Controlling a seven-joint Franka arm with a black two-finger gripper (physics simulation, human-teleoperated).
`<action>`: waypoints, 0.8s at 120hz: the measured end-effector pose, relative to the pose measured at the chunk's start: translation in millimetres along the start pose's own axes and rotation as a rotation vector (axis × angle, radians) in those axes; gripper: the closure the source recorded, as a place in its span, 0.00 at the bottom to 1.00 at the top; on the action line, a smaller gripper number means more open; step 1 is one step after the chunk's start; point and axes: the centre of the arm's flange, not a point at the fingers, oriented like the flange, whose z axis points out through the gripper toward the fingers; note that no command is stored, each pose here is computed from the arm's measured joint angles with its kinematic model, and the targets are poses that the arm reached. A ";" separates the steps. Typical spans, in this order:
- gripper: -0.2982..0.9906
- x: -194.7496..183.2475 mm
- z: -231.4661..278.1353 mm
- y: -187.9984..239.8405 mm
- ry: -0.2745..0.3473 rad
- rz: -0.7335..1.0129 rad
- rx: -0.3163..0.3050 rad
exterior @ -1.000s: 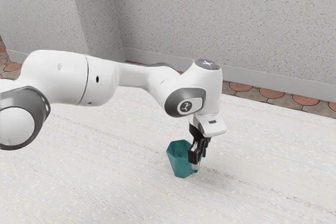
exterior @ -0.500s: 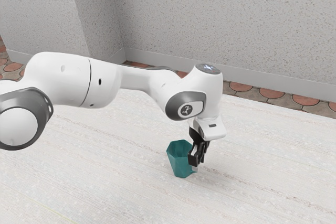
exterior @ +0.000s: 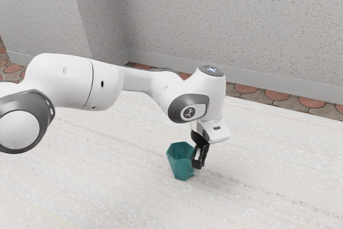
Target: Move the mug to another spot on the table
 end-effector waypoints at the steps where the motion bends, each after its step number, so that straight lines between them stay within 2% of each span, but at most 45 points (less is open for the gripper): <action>1: 0.65 0.5 0.0 0.4 0.000 -0.001 0.000; 21: 0.72 3.9 -5.6 5.6 -0.014 -0.016 -0.001; 40: 0.72 8.1 -7.8 11.8 -0.042 -0.019 0.002; 71: 0.78 0.7 -4.3 11.3 -0.198 -0.023 0.079; 96: 0.80 -44.0 -2.6 -11.5 -0.331 -0.104 0.113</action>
